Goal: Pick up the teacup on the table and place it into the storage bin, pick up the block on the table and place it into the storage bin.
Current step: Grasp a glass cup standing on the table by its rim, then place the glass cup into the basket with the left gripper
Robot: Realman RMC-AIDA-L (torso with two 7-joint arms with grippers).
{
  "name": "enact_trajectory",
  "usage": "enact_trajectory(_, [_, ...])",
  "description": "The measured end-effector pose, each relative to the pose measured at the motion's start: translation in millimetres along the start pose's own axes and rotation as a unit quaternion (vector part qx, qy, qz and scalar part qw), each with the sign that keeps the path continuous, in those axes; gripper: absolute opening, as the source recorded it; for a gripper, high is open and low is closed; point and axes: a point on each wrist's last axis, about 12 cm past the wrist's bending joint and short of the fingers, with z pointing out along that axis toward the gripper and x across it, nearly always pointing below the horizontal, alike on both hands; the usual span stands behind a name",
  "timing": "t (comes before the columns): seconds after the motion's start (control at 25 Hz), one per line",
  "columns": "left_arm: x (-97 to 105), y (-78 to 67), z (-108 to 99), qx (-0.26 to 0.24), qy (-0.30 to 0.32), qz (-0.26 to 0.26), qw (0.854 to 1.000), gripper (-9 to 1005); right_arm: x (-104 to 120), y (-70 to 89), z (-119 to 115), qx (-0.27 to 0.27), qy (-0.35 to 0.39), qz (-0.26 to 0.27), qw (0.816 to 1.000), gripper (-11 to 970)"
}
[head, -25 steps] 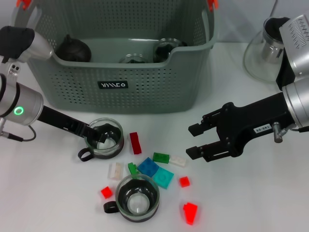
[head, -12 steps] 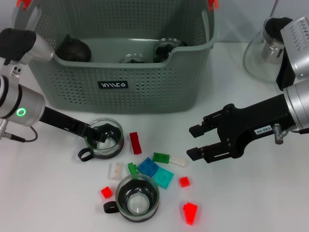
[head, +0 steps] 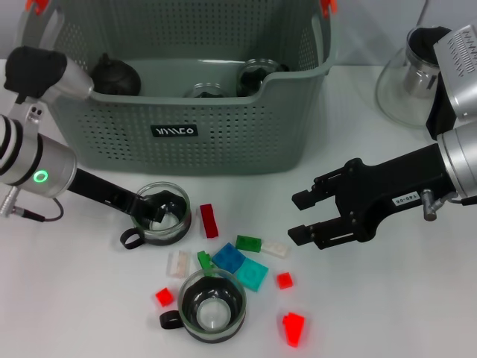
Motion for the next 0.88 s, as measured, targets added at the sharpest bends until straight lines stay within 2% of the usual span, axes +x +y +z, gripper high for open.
enact_trajectory(0.08, [-0.4, -1.7, 1.3, 0.000, 0.005, 0.005, 1.000, 780, -0.3, -0.1, 0.1, 0.000, 0.000, 0.000, 1.000, 613])
enact_trajectory(0.48, [-0.8, -3.7, 3.1, 0.000, 0.008, 0.011, 1.000, 322, -1.2, -0.4, 0.2, 0.000, 0.000, -0.002, 1.000, 611])
enact_trajectory(0.72, [-0.9, -3.4, 3.0, -0.001, 0.008, 0.011, 1.000, 122, -1.5, -0.4, 0.2, 0.000, -0.002, -0.002, 1.000, 613])
enact_trajectory(0.88, [-0.3, -1.9, 1.0, -0.002, 0.008, 0.011, 1.000, 87, -1.0, -0.2, 0.1, 0.000, -0.002, -0.001, 1.000, 611])
